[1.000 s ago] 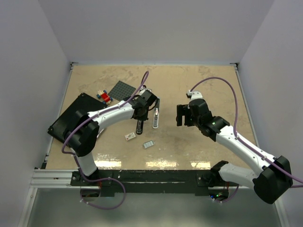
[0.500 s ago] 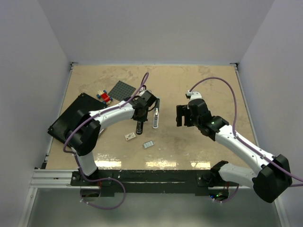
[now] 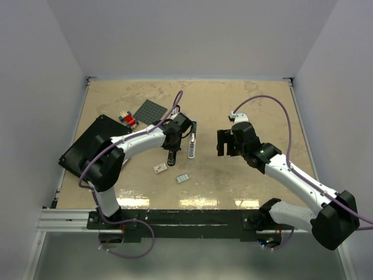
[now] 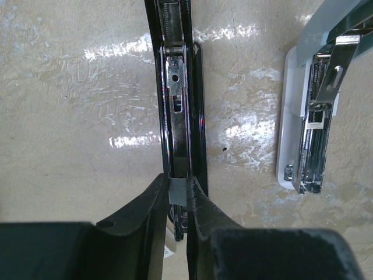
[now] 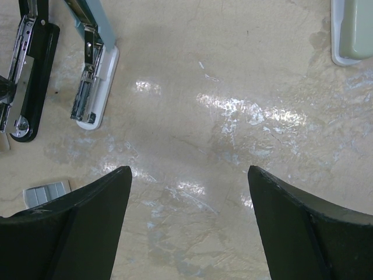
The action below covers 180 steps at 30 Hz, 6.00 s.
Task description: Load the staples into the stapler
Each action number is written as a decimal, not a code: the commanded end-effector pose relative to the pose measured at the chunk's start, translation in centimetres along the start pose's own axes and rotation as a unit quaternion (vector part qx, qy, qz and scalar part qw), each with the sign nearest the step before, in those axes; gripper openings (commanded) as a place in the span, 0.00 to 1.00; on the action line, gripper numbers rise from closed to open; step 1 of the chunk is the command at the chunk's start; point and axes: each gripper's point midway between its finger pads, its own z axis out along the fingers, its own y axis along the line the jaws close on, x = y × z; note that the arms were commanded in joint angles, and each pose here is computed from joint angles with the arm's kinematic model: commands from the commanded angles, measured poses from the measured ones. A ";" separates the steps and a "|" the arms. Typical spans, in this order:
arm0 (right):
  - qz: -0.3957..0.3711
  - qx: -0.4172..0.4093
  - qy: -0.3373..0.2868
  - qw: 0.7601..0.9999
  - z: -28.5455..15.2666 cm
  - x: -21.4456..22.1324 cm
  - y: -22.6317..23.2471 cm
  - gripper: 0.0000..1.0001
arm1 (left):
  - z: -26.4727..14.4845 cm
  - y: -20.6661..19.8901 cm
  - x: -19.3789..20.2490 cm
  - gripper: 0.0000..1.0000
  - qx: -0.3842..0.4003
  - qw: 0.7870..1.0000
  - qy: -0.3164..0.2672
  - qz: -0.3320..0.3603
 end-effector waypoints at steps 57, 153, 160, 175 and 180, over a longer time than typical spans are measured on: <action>0.000 -0.010 -0.022 1.000 -0.3 -2.0 0.6 0.85 | 0.0 -0.1 -1.1 0.00 0.005 1.000 -0.019 -0.008; -0.015 -0.033 -0.044 0.998 -0.8 -4.4 1.8 0.84 | -3.6 0.5 -4.4 0.68 0.025 0.993 -0.094 -0.075; -0.048 -0.133 -0.088 0.986 -0.1 -10.5 7.2 0.83 | -6.4 2.7 -3.8 0.81 0.060 0.973 -0.184 -0.128; -0.079 -0.225 -0.063 0.969 13.4 -18.3 16.4 0.83 | -4.6 0.2 2.0 0.81 0.118 0.971 -0.182 -0.104; -0.045 -0.204 -0.039 0.977 19.2 -17.3 16.7 0.83 | -3.2 0.5 2.9 0.81 0.096 0.975 -0.169 -0.104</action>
